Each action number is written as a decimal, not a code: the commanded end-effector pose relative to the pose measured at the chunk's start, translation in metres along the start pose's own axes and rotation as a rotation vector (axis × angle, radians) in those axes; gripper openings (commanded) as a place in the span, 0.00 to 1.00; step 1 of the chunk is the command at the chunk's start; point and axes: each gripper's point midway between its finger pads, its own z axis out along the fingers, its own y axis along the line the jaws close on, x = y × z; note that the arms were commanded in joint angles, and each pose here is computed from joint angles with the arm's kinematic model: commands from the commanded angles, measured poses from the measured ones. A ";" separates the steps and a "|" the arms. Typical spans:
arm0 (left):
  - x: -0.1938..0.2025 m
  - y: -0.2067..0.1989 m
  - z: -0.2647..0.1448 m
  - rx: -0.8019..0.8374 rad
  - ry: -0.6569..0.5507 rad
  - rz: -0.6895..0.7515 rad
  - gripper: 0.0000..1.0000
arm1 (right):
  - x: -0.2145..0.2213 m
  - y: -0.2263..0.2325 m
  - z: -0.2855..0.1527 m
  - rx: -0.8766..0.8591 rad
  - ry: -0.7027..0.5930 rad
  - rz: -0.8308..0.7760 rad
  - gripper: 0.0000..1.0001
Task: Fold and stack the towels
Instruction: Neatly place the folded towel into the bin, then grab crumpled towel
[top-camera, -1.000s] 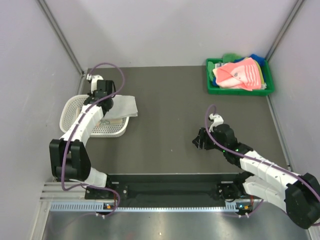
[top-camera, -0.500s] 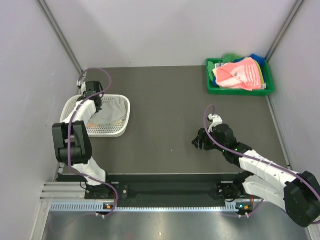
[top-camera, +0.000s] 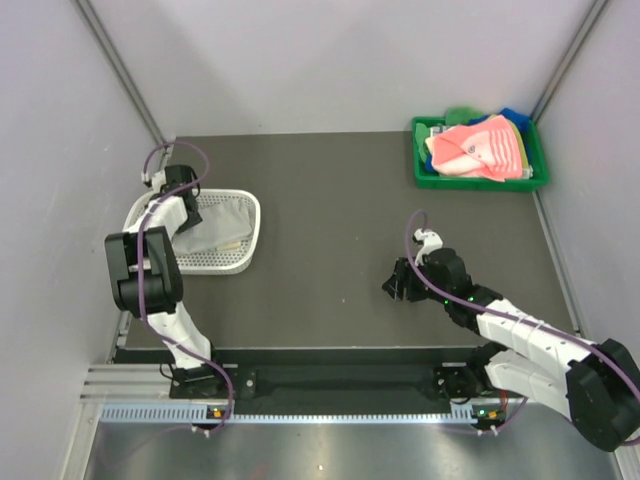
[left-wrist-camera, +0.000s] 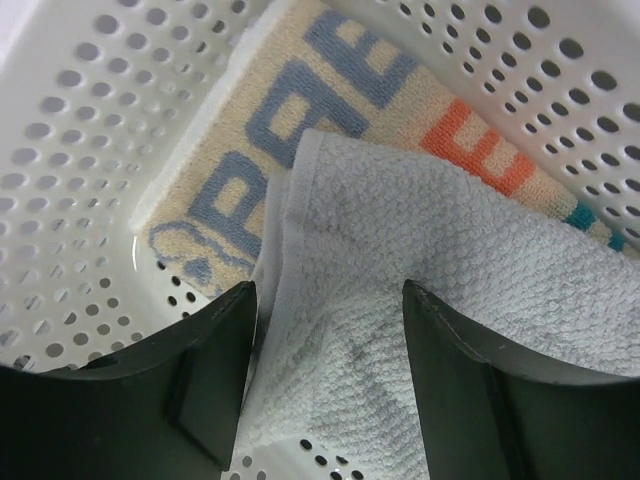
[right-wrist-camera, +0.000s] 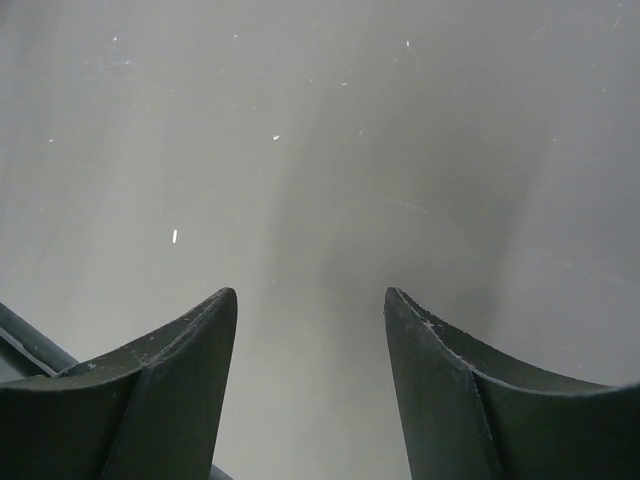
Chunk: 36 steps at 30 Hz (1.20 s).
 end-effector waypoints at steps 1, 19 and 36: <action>-0.034 0.014 -0.027 -0.027 -0.120 -0.117 0.65 | -0.010 0.011 0.001 -0.040 -0.037 -0.034 0.61; -0.043 -0.005 -0.082 0.180 -0.184 -0.226 0.68 | -0.023 0.011 0.001 0.003 -0.060 -0.054 0.61; 0.085 -0.161 -0.279 0.876 -0.158 0.222 0.67 | -0.275 -0.061 0.011 0.333 -0.306 0.086 0.70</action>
